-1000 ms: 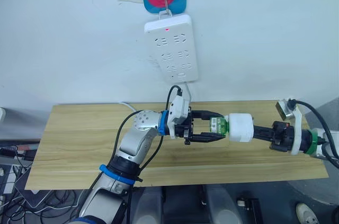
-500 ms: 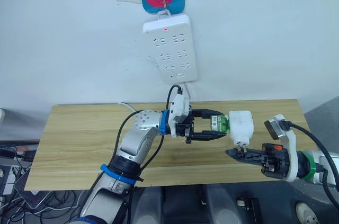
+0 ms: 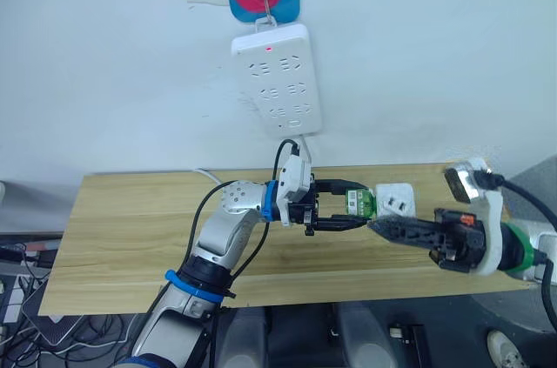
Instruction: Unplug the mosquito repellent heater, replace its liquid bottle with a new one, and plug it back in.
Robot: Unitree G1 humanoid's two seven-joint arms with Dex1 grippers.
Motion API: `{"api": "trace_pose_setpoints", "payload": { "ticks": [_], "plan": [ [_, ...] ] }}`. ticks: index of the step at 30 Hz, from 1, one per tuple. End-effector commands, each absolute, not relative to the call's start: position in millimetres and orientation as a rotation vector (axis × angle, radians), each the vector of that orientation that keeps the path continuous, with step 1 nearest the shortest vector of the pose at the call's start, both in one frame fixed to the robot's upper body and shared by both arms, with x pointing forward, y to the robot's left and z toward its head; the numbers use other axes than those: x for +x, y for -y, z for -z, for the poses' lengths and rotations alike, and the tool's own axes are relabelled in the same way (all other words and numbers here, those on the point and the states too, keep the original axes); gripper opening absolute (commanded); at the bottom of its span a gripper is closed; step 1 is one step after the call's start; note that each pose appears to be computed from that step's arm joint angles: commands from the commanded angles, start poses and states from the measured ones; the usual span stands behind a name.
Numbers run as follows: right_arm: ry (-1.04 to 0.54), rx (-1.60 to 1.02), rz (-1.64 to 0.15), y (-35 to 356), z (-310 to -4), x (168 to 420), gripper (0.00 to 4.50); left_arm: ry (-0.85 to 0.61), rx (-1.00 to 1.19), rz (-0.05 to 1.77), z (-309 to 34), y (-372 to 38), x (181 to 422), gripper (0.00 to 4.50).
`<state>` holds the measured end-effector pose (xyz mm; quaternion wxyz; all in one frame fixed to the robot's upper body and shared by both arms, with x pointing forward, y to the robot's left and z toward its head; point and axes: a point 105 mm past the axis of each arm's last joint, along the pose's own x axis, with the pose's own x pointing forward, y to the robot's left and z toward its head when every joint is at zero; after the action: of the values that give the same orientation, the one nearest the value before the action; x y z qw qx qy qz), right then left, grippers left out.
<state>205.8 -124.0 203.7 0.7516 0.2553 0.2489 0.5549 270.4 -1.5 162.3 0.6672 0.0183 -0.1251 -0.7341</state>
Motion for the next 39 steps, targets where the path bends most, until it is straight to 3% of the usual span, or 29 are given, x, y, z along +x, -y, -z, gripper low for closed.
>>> {"api": "trace_pose_setpoints", "payload": {
  "ticks": [1, 7, 14, 31, 34, 39],
  "plan": [
    [-0.501, 0.554, -1.232, 124.1, -219.0, 215.5, 0.07, 0.316, 0.057, 1.691, -165.8, 4.1, 264.6, 2.29],
    [-0.511, 0.523, -1.234, 127.5, -232.3, 232.0, 0.07, 0.316, 0.063, 1.701, -163.9, 4.0, 263.5, 2.29],
    [-0.548, 0.516, -1.102, 138.1, -231.4, 255.7, 0.07, 0.314, 0.049, 1.71, -164.9, 4.0, 261.3, 2.29],
    [-0.589, 0.517, -0.952, 134.7, -208.6, 268.5, 0.07, 0.333, 0.01, 1.71, -174.9, 5.1, 260.8, 2.29],
    [-0.531, 0.527, -1.062, 132.5, -225.8, 259.7, 0.07, 0.306, -0.002, 1.688, -172.3, 4.0, 263.7, 2.29],
    [-0.497, 0.417, -1.27, 130.8, -249.5, 223.8, 0.23, 0.274, -0.015, 1.647, -167.8, -1.3, 271.2, 2.29]
  ]
}}
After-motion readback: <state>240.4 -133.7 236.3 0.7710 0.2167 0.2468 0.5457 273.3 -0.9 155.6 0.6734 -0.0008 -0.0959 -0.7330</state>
